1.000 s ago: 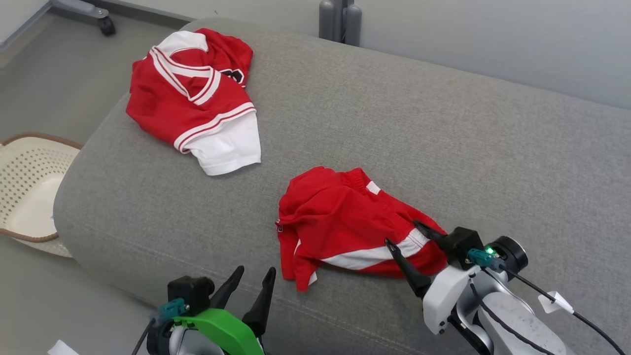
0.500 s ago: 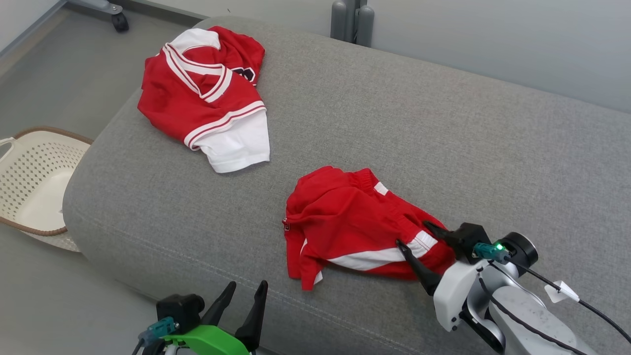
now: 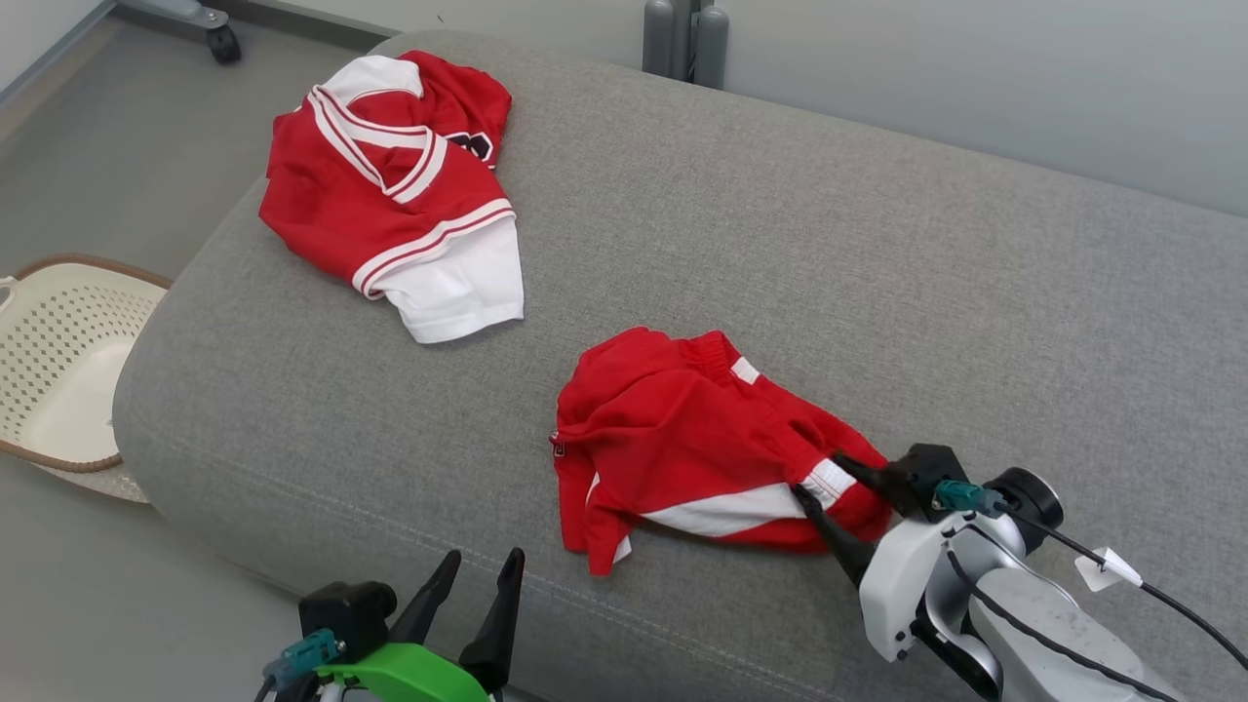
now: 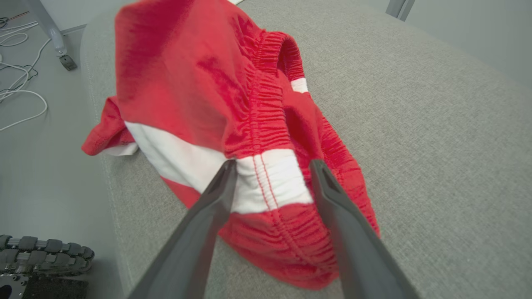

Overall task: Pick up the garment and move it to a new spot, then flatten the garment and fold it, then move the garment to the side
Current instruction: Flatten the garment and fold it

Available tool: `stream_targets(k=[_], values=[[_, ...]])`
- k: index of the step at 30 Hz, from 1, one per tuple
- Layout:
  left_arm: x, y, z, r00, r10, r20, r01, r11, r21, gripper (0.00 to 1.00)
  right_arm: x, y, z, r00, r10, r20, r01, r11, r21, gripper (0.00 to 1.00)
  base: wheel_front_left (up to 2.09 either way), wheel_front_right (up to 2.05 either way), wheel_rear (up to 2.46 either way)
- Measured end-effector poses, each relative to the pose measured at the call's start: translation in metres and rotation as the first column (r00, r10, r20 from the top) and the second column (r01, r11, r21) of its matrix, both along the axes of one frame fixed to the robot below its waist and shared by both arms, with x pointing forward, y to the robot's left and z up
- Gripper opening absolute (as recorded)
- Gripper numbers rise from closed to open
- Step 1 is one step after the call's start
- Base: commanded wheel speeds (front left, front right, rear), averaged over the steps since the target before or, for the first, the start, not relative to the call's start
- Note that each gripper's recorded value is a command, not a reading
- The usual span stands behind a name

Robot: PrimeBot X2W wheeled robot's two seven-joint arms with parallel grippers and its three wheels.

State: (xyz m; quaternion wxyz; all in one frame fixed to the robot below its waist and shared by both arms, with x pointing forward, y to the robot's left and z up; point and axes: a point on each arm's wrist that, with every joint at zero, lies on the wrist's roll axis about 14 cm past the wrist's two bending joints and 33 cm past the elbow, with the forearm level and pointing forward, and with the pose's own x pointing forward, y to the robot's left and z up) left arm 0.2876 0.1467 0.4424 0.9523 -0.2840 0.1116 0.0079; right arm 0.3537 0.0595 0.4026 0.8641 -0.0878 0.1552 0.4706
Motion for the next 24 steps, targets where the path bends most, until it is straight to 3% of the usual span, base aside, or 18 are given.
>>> stream_targets(k=[2, 7, 12, 16, 21, 24], values=[[0.001, 0.001, 0.001, 1.0, 0.003, 0.004, -0.003, 1.0, 0.001, 1.0, -0.001, 0.001, 0.0, 1.0, 0.001, -0.007, -0.001, 1.0, 0.005, 0.0, 0.0, 0.0, 0.0], [-0.001, 0.0, 0.0, 1.0, 0.004, 0.0, -0.004, 1.0, -0.006, 1.0, -0.007, 0.002, -0.001, 0.997, -0.013, -0.071, 0.015, 0.999, 0.035, 0.0, 0.0, 0.0, 0.0], [0.0, -0.001, 0.003, 1.0, -0.001, 0.011, 0.001, 1.0, 0.0, 1.0, -0.007, 0.01, 0.012, 0.985, -0.055, -0.165, 0.078, 0.987, 0.14, 0.0, 0.0, 0.0, 0.0], [-0.002, -0.002, 0.003, 1.0, -0.006, 0.015, 0.006, 1.0, 0.016, 1.0, -0.019, 0.028, 0.029, 0.97, -0.027, -0.24, 0.083, 0.971, 0.226, 0.0, 0.0, 0.0, 0.0], [-0.005, -0.008, 0.002, 1.0, -0.015, 0.014, 0.015, 1.0, 0.005, 1.0, -0.042, 0.066, 0.075, 0.936, 0.083, -0.343, 0.072, 0.907, 0.415, 0.0, 0.0, 0.0, 0.0], [-0.007, -0.01, 0.003, 1.0, -0.022, 0.02, 0.022, 1.0, 0.006, 1.0, -0.048, 0.086, 0.118, 0.926, 0.162, -0.342, 0.05, 0.844, 0.534, 0.0, 0.0, 0.0, 0.0]])
